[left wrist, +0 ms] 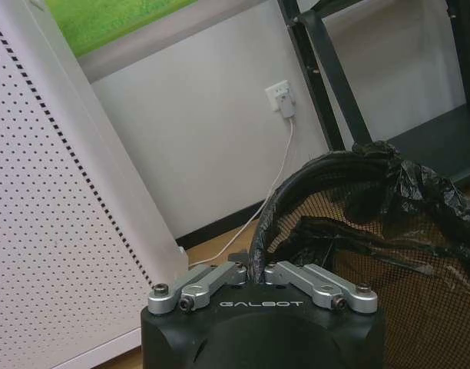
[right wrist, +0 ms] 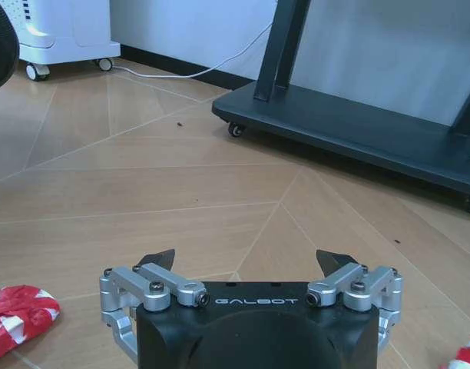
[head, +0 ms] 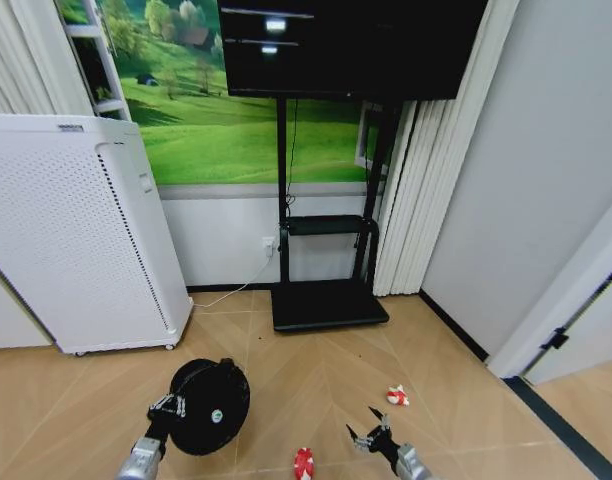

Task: Pick up the trash bin and place the garbage on the floor into it.

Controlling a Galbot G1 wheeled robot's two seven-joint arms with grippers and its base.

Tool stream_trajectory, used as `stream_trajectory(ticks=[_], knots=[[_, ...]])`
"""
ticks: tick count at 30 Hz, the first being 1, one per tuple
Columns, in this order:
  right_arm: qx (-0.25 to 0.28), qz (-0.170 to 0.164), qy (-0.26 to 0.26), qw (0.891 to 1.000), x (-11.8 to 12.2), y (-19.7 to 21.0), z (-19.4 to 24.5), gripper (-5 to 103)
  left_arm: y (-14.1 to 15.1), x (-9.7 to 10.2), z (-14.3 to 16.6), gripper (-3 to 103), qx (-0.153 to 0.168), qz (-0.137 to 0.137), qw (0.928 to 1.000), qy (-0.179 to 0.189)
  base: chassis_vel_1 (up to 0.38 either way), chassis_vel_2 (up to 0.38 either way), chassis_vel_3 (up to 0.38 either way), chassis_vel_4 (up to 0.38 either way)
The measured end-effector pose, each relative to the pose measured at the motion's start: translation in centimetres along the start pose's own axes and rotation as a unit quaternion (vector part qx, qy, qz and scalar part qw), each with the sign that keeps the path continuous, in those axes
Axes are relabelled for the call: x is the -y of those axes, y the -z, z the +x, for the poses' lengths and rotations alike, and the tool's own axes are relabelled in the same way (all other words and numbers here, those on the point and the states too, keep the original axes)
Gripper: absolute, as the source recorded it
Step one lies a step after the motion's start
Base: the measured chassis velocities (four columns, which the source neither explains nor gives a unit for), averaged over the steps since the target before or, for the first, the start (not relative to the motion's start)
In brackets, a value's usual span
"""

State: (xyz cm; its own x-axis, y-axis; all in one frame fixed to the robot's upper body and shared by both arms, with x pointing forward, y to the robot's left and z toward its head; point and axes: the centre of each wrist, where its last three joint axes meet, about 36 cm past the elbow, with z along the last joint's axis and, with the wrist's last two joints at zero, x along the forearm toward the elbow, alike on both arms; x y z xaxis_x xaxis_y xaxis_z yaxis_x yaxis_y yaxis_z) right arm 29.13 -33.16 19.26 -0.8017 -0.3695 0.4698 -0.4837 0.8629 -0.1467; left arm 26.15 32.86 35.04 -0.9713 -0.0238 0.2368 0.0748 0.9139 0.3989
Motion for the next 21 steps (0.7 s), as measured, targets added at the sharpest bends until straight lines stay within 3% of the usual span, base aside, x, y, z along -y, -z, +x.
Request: stream_trajectory(ticks=[15, 21], knots=[[-0.005, -0.007, 0.002, 1.0, -0.8, -1.2, 0.9, 100, -0.2, 0.4, 0.0, 4, -0.003, -0.003, 1.0, -0.005, 0.167, 0.138, -0.169, -0.136], [-0.01, -0.005, -0.002, 1.0, -1.5, -1.6, 1.6, 100, -0.5, 0.8, 0.0, 4, -0.005, -0.003, 0.9999, -0.009, 0.051, 0.059, -0.025, -0.044]])
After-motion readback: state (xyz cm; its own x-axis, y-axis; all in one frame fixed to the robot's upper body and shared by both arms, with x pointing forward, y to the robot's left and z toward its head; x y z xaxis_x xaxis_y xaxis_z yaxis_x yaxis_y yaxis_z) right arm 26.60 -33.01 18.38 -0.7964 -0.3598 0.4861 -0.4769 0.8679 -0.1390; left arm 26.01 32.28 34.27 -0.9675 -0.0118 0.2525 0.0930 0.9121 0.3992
